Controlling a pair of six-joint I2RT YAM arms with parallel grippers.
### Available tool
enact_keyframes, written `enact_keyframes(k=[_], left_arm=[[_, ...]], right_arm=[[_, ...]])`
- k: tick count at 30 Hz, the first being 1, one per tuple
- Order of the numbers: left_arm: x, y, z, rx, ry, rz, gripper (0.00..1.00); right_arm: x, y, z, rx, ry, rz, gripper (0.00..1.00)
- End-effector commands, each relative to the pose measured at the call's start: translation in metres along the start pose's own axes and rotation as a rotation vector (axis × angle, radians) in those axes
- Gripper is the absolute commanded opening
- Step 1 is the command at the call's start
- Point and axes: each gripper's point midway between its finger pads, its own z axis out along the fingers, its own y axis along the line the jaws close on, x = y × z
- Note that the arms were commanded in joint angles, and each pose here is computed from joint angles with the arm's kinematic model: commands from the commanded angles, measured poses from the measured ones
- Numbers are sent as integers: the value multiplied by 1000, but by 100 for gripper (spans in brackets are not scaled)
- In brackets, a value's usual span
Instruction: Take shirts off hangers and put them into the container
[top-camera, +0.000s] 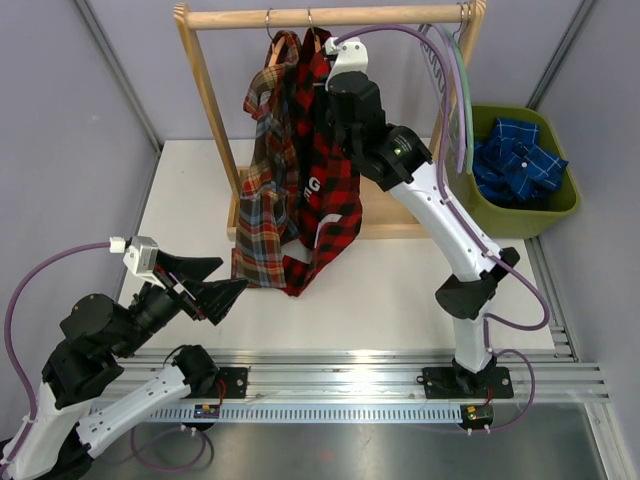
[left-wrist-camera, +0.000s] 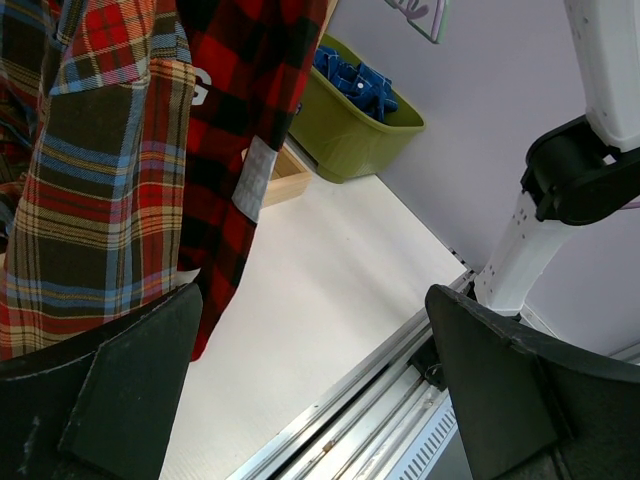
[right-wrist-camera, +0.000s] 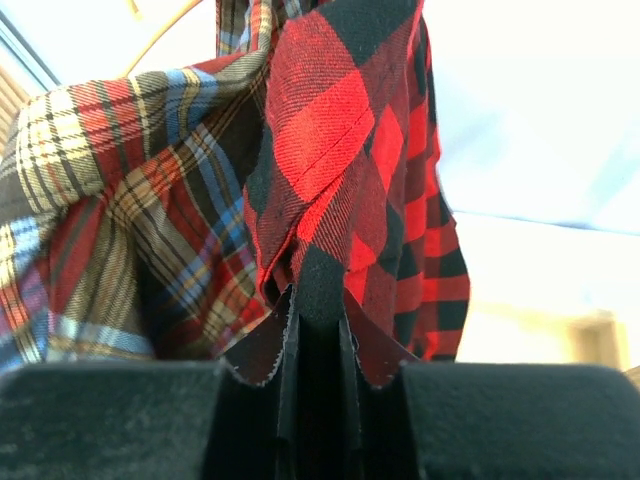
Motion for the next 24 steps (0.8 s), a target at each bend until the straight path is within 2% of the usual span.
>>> enact_keyframes(k=[1,8,13,15,18,20,21,22,23,24], left_arm=[[-9,-2,-3,7,-41,-13,99],[-11,-2,-2,6,-47,-11,99],[-10,-3,1,7,-41,-8,99],[-11,-4,2,8,-41,-8,99],[-12,-4,3,9,-39,-8,99],[-13,-4,3,5,-41,-7,99],[-14,-4,4,2,-42,-4,99],[-15,-4,4,0,-45,-3,99],[-14,-3,5,-3,-43,-2,99],[-15,-3,5,-2,-44,2,99]], right_arm=[[-69,-17,-41,-5,-182,5,0],[-138,-47,-110,-21,-439,2,0],[-148,-58,-132,-28,-525,-19,0],[-146,-63,-135,-11,-511,-21,0],[-137,-67,-138,-1,-424,-2,0],[-123,-76,-147,20,-303,-18,0],[-128,-77,-154,20,-284,41,0],[-89,-87,-157,50,-122,-10,0],[-89,-87,-157,53,-121,-10,0],[-72,-94,-163,69,-56,-4,0]])
